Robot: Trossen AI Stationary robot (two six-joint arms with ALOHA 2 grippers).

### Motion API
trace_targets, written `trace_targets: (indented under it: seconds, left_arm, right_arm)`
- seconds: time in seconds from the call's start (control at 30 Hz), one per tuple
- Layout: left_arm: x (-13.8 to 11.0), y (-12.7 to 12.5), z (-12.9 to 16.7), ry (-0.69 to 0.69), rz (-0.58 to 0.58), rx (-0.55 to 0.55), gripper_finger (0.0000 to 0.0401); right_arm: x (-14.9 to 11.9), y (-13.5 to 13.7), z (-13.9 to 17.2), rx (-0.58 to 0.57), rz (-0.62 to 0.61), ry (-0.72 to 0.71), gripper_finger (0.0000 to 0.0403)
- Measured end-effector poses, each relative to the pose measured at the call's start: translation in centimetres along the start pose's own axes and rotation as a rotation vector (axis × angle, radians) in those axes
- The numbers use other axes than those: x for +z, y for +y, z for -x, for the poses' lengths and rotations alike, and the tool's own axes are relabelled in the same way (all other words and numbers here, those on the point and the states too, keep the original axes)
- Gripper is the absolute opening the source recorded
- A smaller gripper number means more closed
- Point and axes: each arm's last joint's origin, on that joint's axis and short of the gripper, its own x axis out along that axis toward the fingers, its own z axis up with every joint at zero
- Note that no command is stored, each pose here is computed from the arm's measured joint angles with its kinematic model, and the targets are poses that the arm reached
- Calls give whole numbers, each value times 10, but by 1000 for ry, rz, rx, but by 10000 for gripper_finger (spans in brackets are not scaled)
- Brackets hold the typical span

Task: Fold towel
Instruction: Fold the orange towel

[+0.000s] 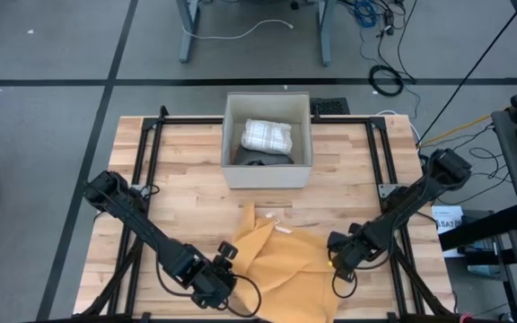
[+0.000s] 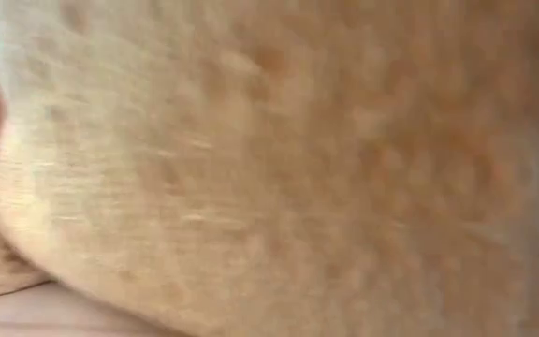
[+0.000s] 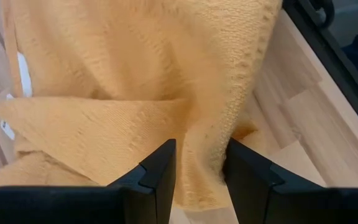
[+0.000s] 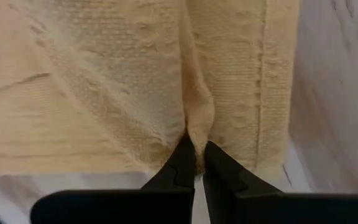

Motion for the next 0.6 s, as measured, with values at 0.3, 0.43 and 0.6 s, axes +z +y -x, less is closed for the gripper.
trace_targets:
  seconds: [0.3,0.43,0.6]
  left_arm:
    - [0,0,0,0,1,0,134]
    - [0,0,0,0,2,0,134]
    - [0,0,0,0,3,0,134]
  right_arm:
    - [-3,-4,-5,-19,-25,1,14]
    - [-2,0,1,-30,2,1,20]
    - [-3,2,14,-84,10,10,15]
